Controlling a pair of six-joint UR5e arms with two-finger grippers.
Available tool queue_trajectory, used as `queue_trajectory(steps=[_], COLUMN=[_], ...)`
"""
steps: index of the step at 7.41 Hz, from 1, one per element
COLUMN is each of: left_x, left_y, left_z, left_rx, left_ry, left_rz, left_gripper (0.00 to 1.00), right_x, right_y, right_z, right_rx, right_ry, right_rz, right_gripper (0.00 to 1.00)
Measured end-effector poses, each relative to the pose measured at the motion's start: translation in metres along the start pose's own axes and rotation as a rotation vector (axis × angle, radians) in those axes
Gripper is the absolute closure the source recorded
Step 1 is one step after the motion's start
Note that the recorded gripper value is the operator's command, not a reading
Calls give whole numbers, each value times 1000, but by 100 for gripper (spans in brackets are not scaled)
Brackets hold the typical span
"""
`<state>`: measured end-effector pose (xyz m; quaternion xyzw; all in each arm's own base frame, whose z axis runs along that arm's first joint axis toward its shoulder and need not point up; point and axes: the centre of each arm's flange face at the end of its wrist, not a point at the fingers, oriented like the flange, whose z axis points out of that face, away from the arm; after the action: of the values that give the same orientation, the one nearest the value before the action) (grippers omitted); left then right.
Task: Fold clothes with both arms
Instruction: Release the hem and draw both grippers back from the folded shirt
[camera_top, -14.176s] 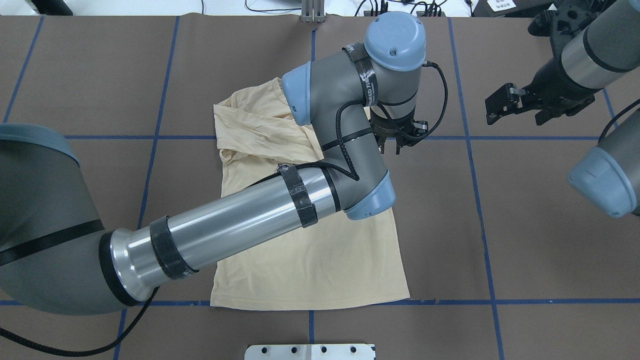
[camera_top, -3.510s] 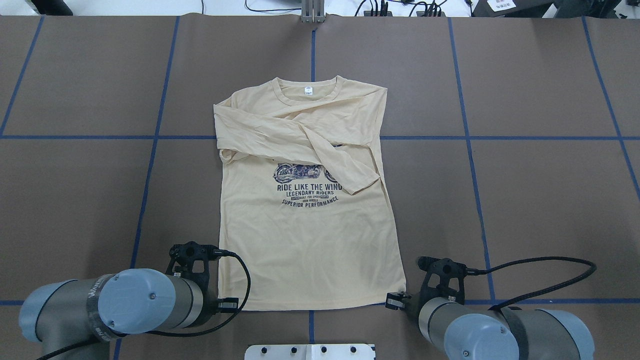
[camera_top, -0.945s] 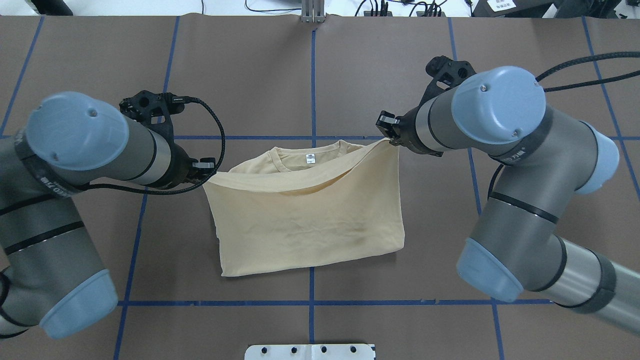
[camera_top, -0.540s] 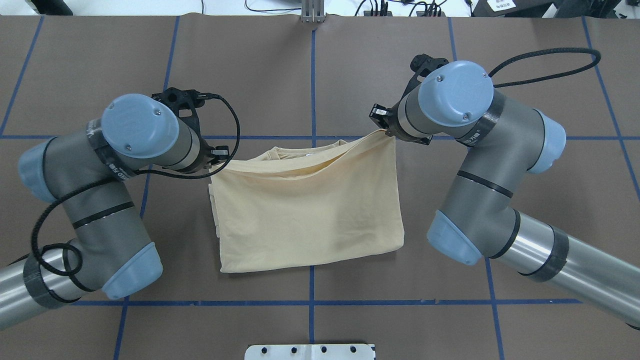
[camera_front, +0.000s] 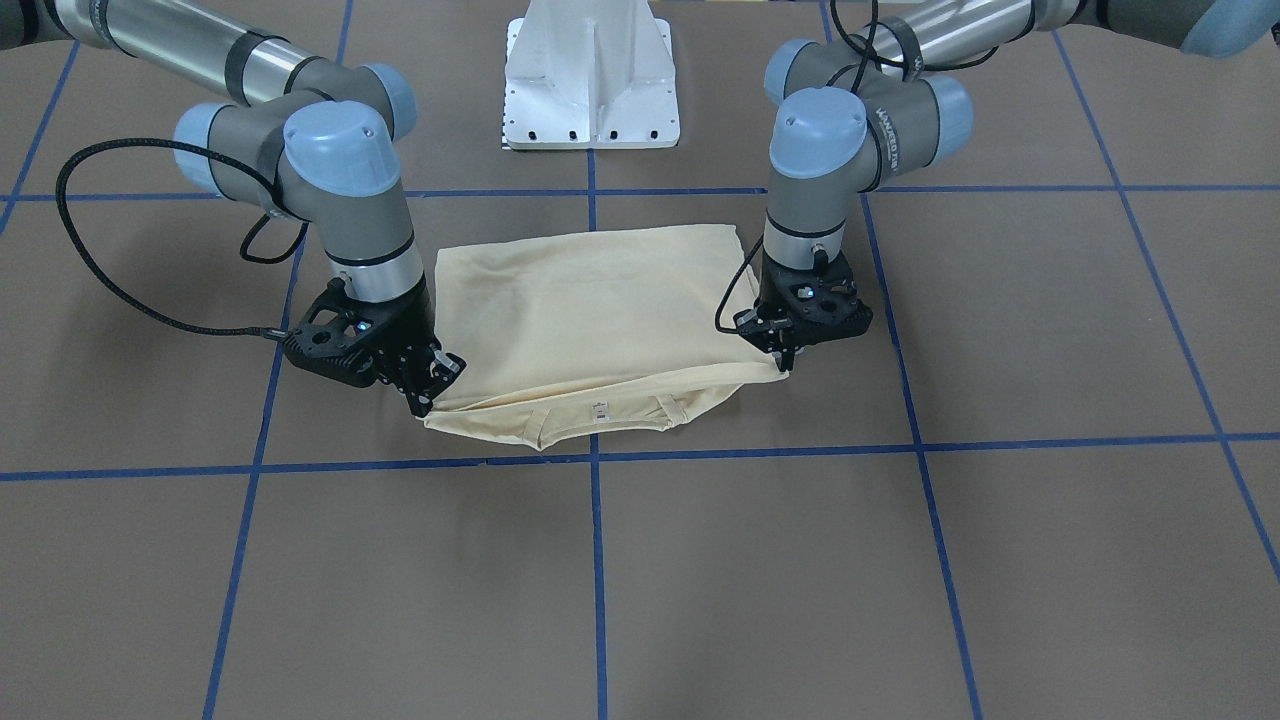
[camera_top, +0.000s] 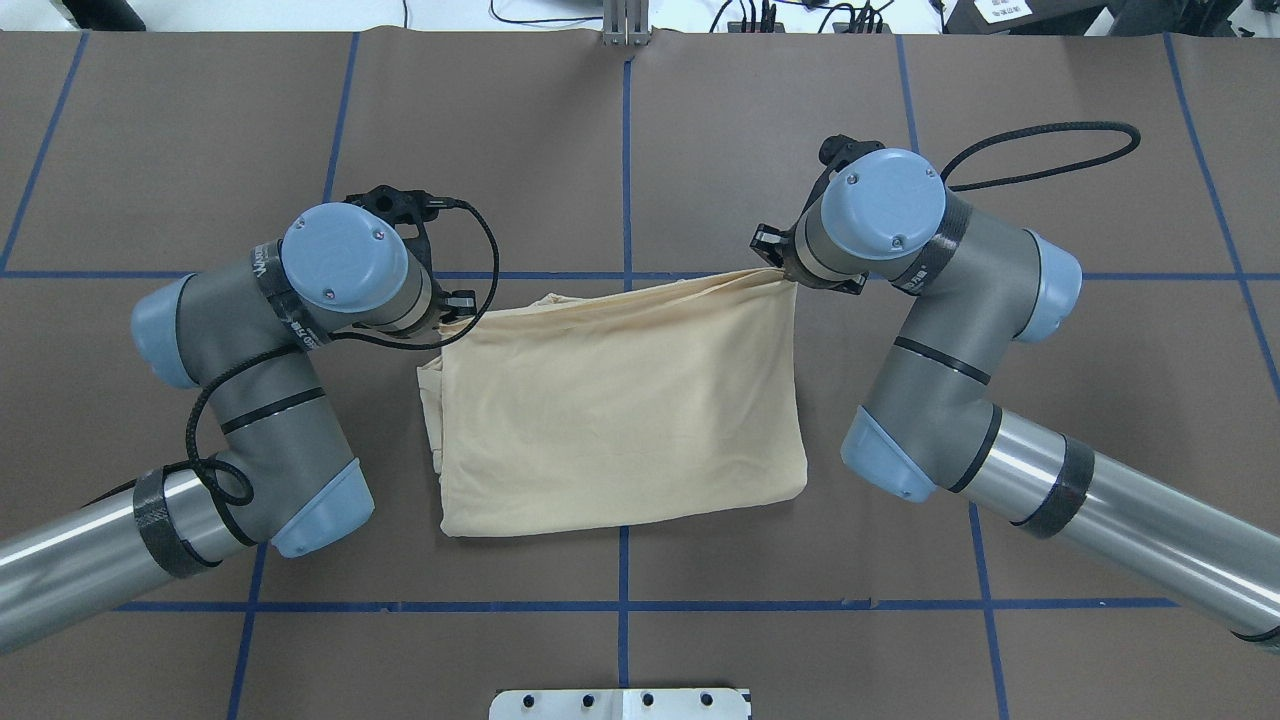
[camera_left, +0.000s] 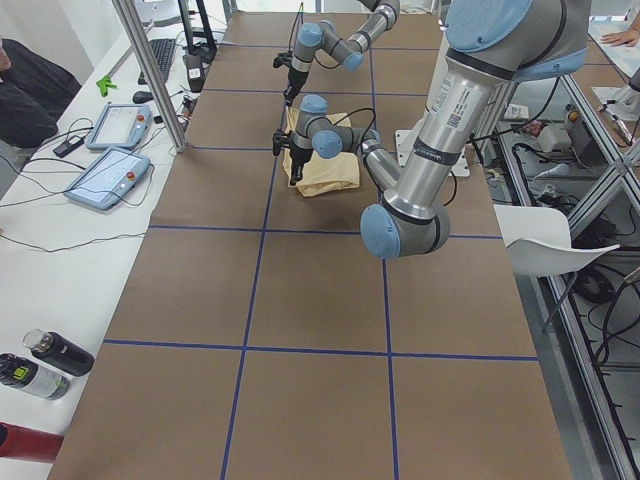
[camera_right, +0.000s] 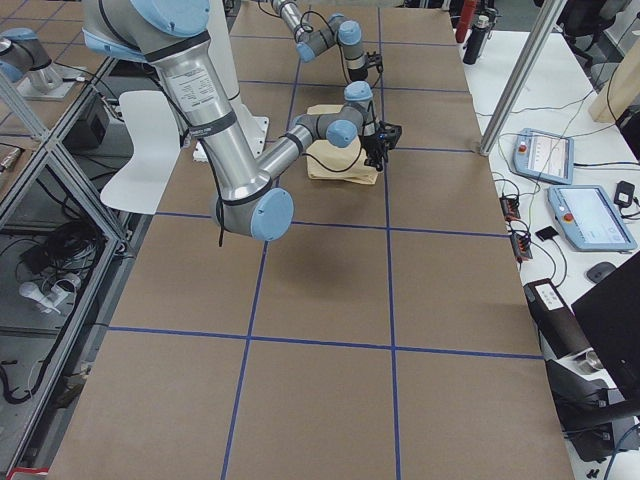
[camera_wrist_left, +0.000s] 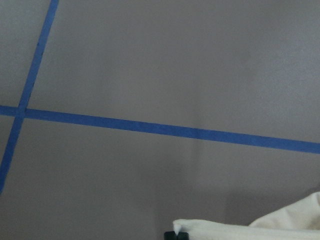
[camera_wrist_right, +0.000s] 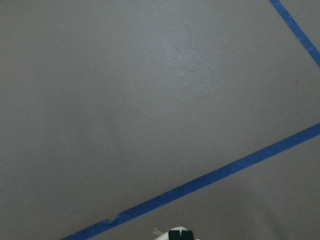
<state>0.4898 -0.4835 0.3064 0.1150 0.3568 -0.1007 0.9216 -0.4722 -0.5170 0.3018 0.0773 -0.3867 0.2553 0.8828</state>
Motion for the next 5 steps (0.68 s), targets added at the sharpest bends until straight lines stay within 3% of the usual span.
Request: queue_trajectory(steps=[2,5], left_x=[-1,-32], left_y=[3,60], left_z=[-21,-47], left_rx=[6,-105], left_ry=[78,220], left_rz=[110,184], left_gripper=[0,0], right_x=[-2,-2], right_y=[-2,-5], right_z=[-2,-18], right_rx=[-9,-59], right_ry=[-7,-38], right_rz=[-49,-74], right_gripper=[0,0])
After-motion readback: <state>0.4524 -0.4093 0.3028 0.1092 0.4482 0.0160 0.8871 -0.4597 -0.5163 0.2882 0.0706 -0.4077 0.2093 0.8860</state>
